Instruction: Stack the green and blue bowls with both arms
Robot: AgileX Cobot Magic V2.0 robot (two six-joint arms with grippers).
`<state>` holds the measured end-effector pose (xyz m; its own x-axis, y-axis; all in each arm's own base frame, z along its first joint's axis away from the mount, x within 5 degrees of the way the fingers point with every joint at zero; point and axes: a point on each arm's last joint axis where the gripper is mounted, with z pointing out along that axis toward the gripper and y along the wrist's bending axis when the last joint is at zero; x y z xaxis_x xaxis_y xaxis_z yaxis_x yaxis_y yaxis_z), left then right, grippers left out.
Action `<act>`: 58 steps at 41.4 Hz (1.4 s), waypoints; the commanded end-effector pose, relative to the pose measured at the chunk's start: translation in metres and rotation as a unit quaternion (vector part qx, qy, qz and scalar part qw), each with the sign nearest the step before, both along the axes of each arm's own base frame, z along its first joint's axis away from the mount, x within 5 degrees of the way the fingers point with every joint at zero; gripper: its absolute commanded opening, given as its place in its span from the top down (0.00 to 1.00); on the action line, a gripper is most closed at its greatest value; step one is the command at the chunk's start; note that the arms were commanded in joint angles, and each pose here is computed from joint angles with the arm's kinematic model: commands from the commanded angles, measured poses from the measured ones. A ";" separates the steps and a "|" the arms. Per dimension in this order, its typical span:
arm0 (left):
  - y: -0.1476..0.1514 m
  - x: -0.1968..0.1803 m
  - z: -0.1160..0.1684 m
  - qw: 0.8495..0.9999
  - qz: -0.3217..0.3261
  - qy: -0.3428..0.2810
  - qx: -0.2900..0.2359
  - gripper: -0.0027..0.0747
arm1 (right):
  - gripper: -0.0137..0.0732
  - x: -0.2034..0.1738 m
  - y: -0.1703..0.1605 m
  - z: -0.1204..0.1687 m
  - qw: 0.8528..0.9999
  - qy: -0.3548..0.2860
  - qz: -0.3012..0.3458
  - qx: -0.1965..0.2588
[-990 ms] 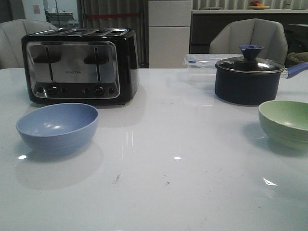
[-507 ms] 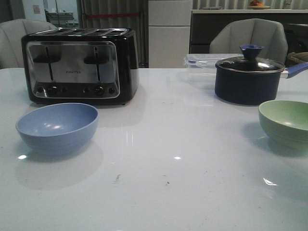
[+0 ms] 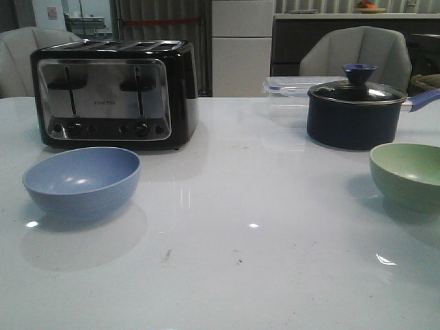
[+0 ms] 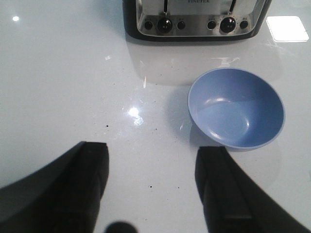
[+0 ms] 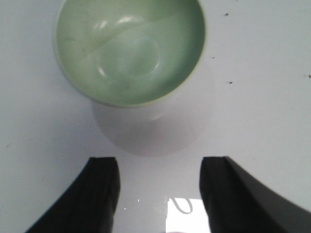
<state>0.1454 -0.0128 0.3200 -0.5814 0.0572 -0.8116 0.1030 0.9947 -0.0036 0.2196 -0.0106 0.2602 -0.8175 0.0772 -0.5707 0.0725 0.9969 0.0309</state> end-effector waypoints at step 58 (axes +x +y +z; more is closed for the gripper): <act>0.000 0.004 0.016 0.998 0.005 -0.054 -0.011 0.38 | 0.78 0.120 0.015 0.032 0.999 0.017 0.038 0.013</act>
